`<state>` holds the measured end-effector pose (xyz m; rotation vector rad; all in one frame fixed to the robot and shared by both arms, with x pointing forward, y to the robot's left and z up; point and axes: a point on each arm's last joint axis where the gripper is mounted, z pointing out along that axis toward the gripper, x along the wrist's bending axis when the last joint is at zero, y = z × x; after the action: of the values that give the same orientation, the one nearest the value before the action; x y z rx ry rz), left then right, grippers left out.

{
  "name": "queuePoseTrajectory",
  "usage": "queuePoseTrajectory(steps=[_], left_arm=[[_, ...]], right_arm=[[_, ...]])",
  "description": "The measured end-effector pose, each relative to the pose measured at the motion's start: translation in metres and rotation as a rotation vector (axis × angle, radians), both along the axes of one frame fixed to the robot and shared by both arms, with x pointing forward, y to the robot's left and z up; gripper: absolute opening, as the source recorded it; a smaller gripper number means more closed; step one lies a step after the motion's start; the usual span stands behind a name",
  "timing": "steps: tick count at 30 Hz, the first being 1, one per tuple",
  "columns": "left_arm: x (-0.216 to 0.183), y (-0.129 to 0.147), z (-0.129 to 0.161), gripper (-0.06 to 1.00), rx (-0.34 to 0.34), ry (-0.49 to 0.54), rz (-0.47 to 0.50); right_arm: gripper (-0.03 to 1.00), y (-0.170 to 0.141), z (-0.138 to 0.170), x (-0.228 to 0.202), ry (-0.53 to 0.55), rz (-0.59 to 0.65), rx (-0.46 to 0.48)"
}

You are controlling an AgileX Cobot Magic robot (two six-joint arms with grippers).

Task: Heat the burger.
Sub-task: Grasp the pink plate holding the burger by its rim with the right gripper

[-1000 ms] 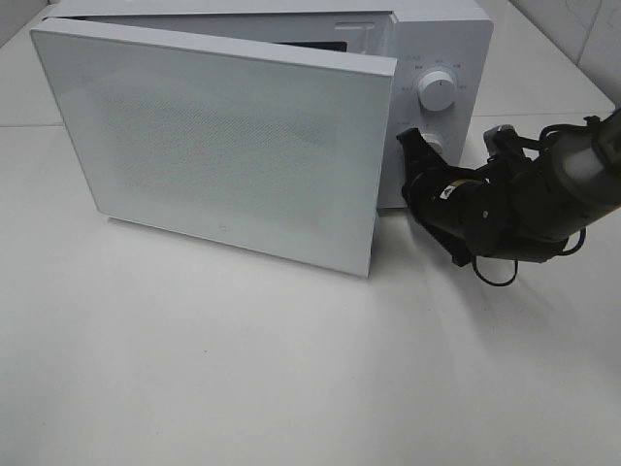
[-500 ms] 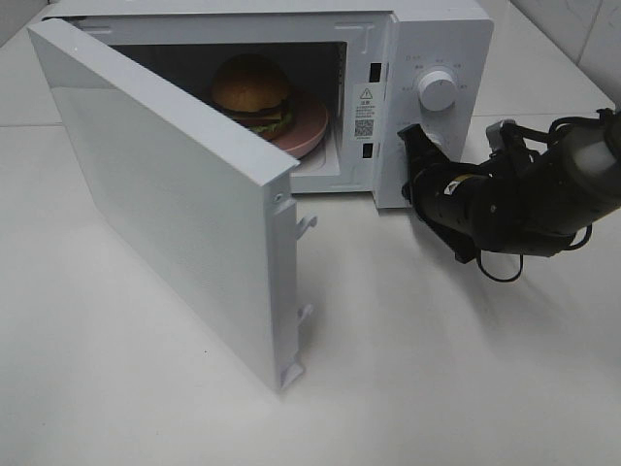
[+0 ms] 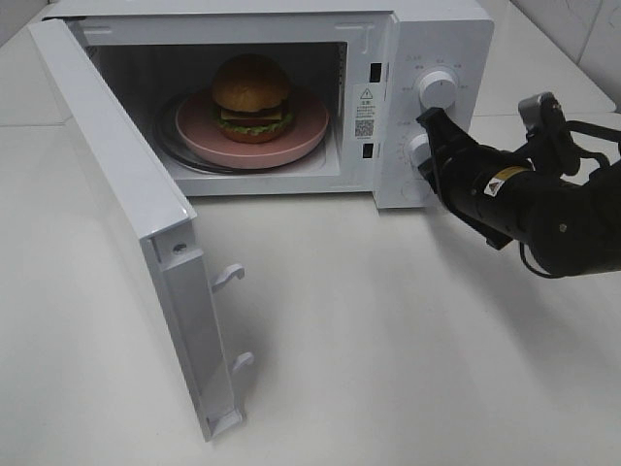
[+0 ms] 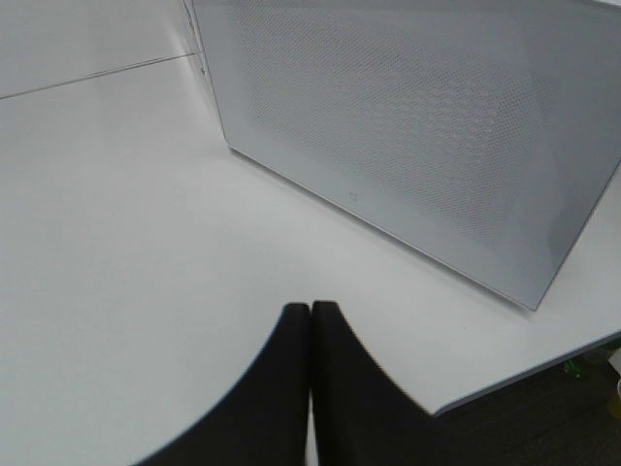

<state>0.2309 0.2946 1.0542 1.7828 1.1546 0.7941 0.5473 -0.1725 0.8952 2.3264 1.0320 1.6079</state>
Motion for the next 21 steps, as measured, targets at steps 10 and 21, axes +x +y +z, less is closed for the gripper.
queuePoseTrajectory(steps=[10,21], left_arm=[[0.0,0.0,0.0,0.0,0.0,0.0,0.0],[0.0,0.0,0.0,0.0,0.0,0.0,0.0]], right_arm=[[0.02,0.008,0.007,-0.013,-0.109,0.218,-0.137],[0.04,0.017,0.006,-0.017,-0.346,0.565,-0.65]])
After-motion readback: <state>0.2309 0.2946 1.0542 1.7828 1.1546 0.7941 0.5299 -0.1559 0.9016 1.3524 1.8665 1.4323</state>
